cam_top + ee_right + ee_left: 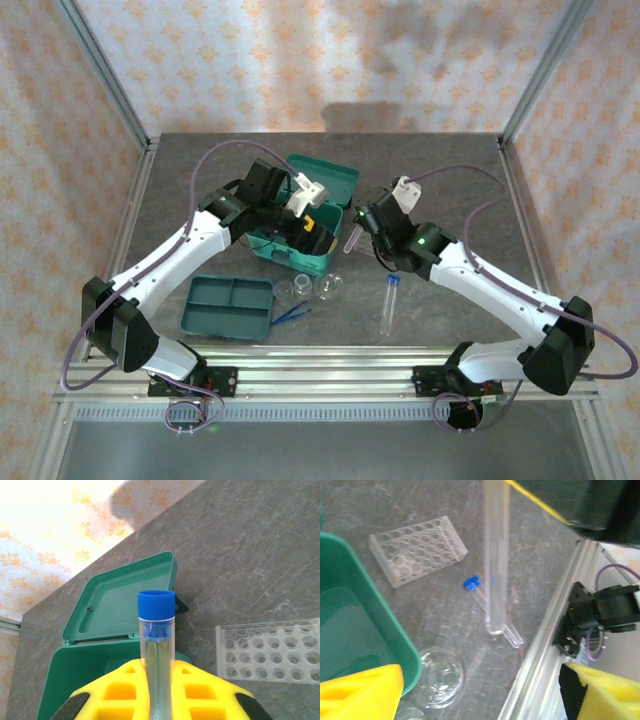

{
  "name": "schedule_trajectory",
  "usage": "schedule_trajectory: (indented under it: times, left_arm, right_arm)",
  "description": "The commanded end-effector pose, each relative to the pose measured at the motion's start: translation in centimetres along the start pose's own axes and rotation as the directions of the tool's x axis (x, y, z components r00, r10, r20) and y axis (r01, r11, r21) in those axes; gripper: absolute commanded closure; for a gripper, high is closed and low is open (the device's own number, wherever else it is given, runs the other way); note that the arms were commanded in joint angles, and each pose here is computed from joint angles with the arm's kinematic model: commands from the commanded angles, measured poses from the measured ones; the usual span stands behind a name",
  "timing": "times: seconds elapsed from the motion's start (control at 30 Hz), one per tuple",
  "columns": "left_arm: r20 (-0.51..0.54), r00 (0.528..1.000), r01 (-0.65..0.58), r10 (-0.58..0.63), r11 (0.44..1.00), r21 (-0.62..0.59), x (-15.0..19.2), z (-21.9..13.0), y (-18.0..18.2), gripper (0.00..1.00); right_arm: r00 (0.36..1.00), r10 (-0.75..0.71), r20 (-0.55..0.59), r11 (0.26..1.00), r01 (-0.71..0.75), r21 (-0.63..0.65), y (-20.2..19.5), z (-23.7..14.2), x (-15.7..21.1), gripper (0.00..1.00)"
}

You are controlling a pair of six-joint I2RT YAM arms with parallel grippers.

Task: Organize the chemistry lab equipment

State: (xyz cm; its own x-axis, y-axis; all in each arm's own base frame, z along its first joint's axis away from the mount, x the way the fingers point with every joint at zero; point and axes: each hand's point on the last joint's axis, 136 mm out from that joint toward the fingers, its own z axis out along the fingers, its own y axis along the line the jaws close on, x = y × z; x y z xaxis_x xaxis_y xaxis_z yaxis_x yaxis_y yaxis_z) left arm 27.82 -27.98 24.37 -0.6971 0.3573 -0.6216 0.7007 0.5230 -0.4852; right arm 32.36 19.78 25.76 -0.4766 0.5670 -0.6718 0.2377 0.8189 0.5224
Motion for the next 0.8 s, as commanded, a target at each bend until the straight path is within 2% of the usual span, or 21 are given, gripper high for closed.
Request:
schedule_trajectory:
  times: [0.0,0.27,0.5,0.77]
  left_arm:
    - [0.026,0.999,0.034,-0.037,0.994,0.109,-1.1,-0.4,-1.6,0.17]
    - [0.04,0.997,0.063,-0.07,0.987,0.15,-1.4,-0.6,-1.7,0.17]
    - [0.06,0.995,0.076,-0.085,0.988,0.133,-1.6,-0.7,-0.9,0.18]
    - [0.075,0.993,0.085,-0.095,0.989,0.125,-1.7,-0.9,-0.4,0.24]
  right_arm:
    - [0.999,0.031,0.025,0.999,-0.03,-0.041,1.5,-0.1,-1.0,0.88]
    - [0.997,0.081,0.009,0.99,-0.079,-0.117,3.6,-0.1,-1.3,0.88]
    - [0.99,0.123,-0.072,0.97,-0.135,-0.201,5.9,-0.3,-0.6,0.88]
    - [0.98,0.164,-0.114,0.946,-0.189,-0.264,7.4,-0.9,-0.6,0.88]
